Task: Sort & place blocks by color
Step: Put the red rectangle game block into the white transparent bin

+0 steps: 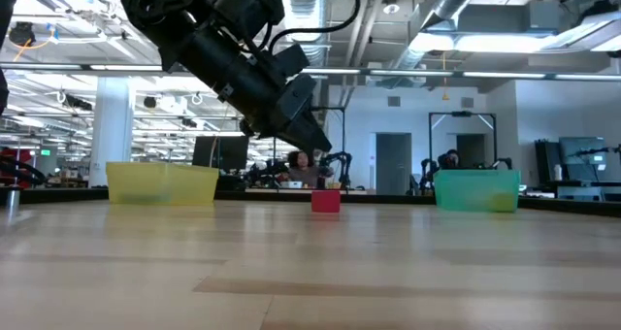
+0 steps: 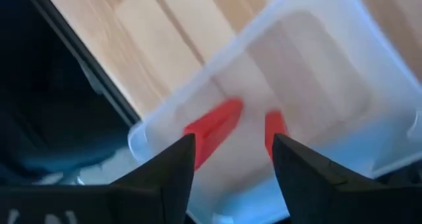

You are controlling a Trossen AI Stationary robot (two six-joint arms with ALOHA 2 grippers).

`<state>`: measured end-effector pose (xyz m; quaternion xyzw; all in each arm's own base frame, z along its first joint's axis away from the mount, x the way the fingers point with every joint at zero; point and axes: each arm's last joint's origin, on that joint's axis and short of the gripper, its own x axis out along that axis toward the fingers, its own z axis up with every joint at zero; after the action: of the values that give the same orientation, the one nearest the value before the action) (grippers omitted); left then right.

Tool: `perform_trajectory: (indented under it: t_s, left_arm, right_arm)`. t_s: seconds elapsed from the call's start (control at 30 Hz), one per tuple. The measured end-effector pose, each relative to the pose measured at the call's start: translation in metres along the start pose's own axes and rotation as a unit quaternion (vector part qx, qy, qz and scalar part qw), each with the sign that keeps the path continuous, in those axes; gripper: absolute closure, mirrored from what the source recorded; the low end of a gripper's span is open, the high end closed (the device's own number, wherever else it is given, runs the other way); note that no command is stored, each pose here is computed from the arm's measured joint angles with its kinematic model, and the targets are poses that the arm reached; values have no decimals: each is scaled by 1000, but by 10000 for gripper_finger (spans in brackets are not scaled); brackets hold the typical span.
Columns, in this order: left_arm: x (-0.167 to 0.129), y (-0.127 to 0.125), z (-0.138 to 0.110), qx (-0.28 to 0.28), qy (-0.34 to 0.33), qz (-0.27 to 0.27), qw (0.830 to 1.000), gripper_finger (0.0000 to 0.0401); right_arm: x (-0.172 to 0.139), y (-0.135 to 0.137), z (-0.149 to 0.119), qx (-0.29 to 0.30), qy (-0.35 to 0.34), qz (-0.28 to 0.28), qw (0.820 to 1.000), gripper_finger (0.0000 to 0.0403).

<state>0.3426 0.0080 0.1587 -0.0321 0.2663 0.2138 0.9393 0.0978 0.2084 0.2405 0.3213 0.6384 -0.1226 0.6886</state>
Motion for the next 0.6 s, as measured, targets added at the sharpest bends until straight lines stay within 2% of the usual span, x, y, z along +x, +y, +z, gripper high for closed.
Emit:
perform_trajectory:
  t_s: [0.2,0.37,0.6]
  left_arm:
    - [4,10,6,-4,-18,14,1000,163]
    - [9,16,6,-32,-31,35,998,164]
    - [39,11,-20,-19,-15,35,999,164]
  right_arm:
    - [0,1,4,-20,-66,15,998,177]
    - [-6,8,5,-54,-107,68,990,183]
    - [-13,9,8,-54,-148,94,983,192]
